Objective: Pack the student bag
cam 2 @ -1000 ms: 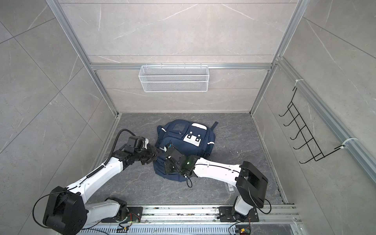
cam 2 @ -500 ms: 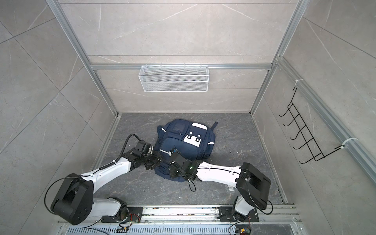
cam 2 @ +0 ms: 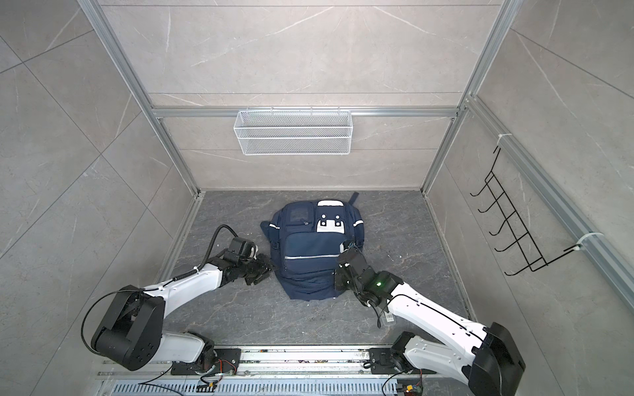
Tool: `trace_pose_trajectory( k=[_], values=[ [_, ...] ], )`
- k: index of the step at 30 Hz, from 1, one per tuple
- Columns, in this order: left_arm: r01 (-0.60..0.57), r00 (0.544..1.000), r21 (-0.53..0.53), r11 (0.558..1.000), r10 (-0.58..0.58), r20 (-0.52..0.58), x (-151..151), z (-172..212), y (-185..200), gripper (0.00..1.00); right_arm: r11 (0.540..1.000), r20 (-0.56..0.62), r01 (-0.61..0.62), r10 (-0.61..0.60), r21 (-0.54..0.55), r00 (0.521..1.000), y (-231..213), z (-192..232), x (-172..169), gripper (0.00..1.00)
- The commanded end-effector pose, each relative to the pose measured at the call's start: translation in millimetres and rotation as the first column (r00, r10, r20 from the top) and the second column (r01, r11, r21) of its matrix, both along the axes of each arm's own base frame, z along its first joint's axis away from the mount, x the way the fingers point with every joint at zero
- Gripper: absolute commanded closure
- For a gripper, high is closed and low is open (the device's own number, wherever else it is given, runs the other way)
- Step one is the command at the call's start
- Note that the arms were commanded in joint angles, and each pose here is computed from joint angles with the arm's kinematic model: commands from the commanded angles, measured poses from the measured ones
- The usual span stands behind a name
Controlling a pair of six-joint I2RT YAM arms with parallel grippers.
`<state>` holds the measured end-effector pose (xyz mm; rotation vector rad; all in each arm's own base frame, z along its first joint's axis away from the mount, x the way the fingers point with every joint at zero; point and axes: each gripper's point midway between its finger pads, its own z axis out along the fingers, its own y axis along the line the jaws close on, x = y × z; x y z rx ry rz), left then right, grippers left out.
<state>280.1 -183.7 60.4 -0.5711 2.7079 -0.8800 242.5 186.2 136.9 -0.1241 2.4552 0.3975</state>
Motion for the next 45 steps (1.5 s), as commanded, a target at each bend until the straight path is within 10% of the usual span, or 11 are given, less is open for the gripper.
trace_pose_trajectory(
  k=[1,18,31,45],
  values=[
    [0.006,1.000,0.050,0.999,-0.005,-0.014,5,-7,8,0.50,0.998,-0.016,-0.029,0.028,-0.060,0.999,0,-2,3,1.00],
    [0.074,0.993,-0.132,0.988,-0.060,0.106,-11,81,-46,0.47,0.993,-0.045,-0.109,0.111,0.045,0.993,35,1,-4,1.00],
    [0.093,0.993,-0.306,0.947,-0.065,0.102,-10,75,-138,0.47,0.994,-0.035,-0.107,0.108,0.033,0.994,29,3,-13,1.00],
    [-0.004,1.000,-0.273,0.962,0.008,0.015,-33,58,-126,0.47,0.995,-0.024,-0.093,0.094,0.024,0.995,24,3,-14,1.00]
  ],
)
